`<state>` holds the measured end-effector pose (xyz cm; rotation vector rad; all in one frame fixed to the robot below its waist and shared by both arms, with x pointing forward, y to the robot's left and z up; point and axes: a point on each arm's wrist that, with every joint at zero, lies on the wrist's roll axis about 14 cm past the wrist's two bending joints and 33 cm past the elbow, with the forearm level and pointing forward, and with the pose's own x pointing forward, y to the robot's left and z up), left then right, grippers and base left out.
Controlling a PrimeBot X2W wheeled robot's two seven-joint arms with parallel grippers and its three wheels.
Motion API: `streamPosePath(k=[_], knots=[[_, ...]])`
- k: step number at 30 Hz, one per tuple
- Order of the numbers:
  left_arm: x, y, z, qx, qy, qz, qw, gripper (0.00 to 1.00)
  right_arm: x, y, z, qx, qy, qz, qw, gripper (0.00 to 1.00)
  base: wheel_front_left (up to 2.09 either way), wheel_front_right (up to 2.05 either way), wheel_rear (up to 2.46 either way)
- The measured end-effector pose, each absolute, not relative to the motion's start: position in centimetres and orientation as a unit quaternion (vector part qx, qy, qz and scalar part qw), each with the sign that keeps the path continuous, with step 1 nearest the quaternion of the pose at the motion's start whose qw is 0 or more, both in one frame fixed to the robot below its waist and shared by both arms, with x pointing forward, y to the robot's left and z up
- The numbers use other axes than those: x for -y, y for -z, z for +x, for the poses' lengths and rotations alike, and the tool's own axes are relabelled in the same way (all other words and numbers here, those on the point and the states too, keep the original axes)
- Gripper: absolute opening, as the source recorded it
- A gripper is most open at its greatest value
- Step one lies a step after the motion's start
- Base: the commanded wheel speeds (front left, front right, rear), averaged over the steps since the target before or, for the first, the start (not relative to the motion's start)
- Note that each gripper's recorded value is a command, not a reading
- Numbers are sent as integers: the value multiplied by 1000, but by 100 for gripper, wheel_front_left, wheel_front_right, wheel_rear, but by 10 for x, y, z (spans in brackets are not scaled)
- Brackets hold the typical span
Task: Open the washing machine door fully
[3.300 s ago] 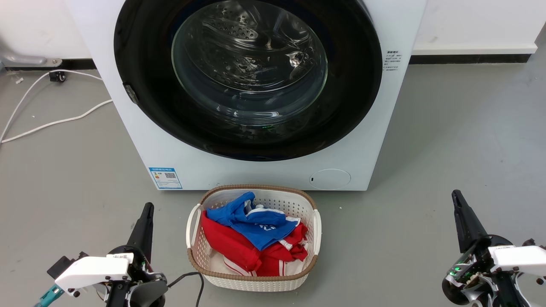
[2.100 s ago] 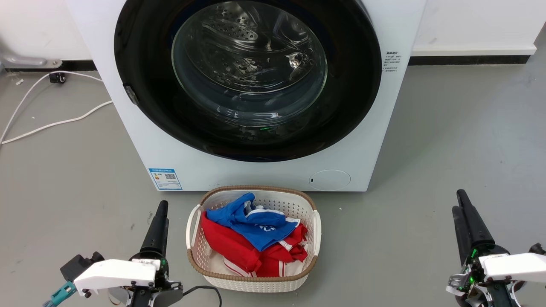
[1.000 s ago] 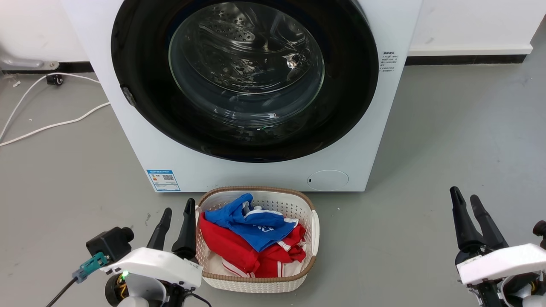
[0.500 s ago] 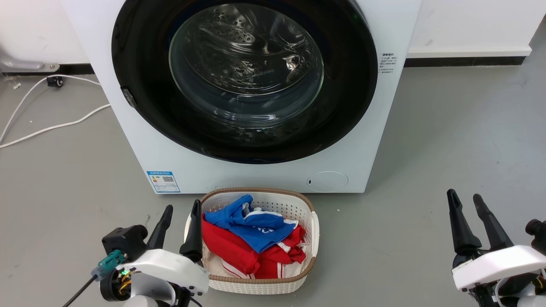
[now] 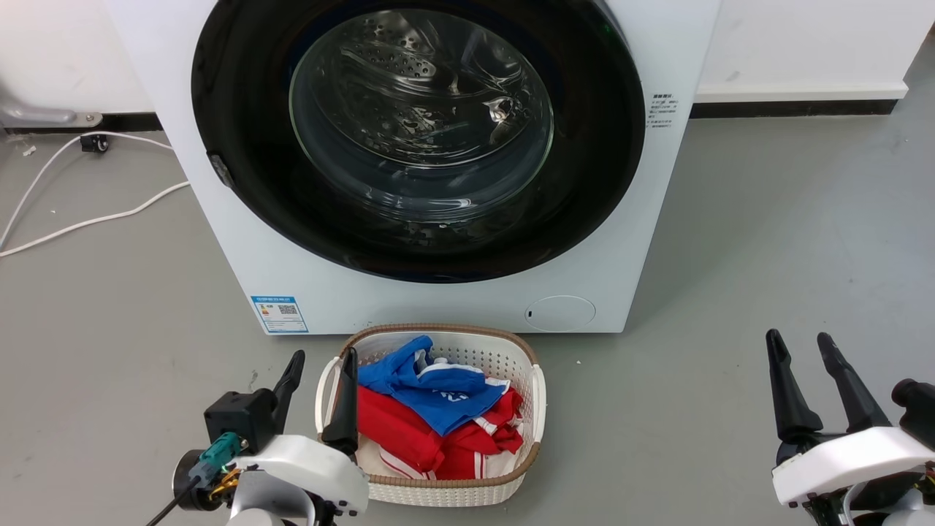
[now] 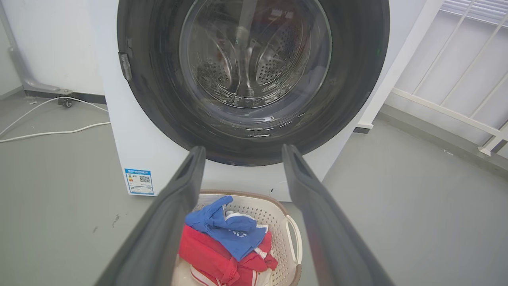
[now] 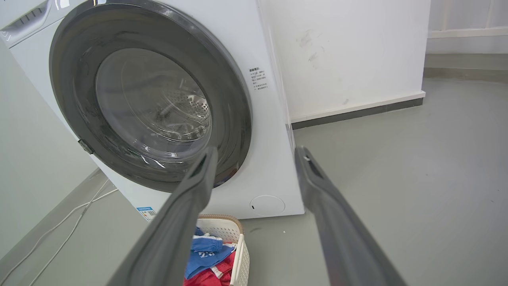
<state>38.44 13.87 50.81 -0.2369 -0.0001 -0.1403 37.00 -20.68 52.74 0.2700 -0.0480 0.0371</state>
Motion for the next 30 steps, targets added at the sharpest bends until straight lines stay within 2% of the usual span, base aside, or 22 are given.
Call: streamPosePath(k=[30], knots=[[-135, -506, 385, 22, 80, -22, 996, 100, 200, -528, 367, 24, -31, 36, 999, 100, 0, 0, 0]])
